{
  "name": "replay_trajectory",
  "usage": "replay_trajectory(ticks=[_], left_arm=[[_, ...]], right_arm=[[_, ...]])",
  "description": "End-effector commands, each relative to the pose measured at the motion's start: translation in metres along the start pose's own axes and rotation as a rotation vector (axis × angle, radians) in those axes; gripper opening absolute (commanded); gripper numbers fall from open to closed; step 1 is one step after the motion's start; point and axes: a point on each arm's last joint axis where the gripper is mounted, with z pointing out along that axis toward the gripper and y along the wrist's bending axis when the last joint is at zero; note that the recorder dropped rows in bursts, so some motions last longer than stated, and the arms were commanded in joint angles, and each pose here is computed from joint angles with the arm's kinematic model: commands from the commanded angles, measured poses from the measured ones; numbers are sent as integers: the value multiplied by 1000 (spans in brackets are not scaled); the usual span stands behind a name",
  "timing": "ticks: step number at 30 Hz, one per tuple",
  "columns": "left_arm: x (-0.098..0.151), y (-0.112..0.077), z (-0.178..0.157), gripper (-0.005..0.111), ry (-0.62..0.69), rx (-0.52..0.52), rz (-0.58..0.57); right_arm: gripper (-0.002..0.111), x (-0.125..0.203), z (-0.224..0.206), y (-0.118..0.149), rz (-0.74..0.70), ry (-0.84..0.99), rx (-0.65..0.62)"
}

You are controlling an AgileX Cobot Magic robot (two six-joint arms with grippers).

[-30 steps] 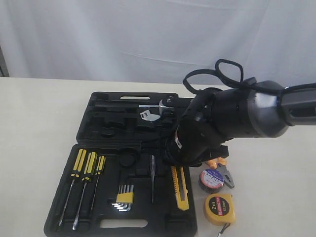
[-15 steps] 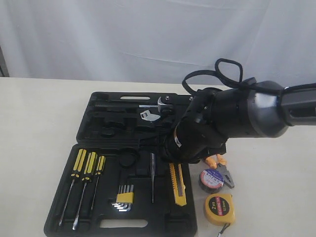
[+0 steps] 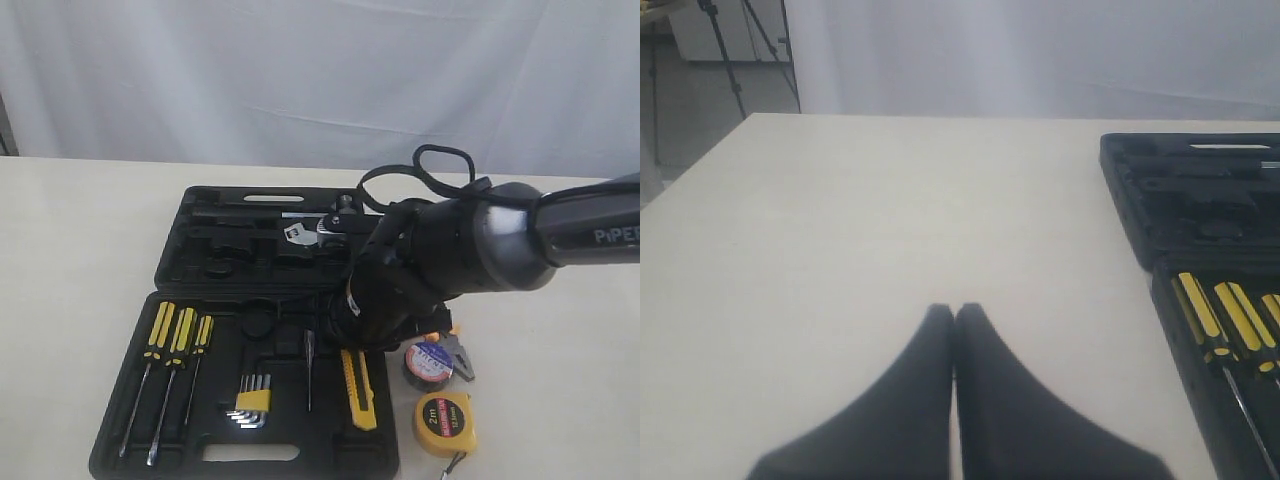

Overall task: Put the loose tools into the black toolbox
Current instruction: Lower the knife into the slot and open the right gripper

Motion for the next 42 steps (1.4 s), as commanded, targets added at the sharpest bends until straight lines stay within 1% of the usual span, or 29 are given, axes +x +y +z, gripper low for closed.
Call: replay_trajectory(ticks=[1,4,10,22,31,33,34,37,38,39,40,42], left_arm=[[0,-1,0,0,-9,8,-10],[0,-1,0,0,-9,8,-10],[0,-1,0,0,-9,8,-10],[0,-1,0,0,-9,8,-10],[0,-1,0,0,-9,8,-10],[0,-1,0,0,-9,8,-10],[0,-1,0,0,-9,8,-10],[0,-1,0,0,-9,8,-10],[0,-1,0,0,-9,8,-10],[0,-1,0,0,-9,8,-10],[0,-1,0,0,-9,8,-10],[0,-1,0,0,-9,8,-10]], right_arm=[[0,5,-1,7,-5,4,-16],[0,5,-1,7,18,8,-11],[0,5,-1,7,17,8,-8],[0,-1,-1,2,-86,-46,17],[0,-1,-1,2,-90,-48,18],[8,-1,-1,3,-79,-43,15],[15,0,-1,3,-69,-38,14],[38,1,-1,3,-33,-21,11],[48,1,-1,3,-12,-22,11],[53,1,-1,3,1,-21,13],[61,1,-1,3,17,-21,13],[61,1,-1,3,19,-21,13]])
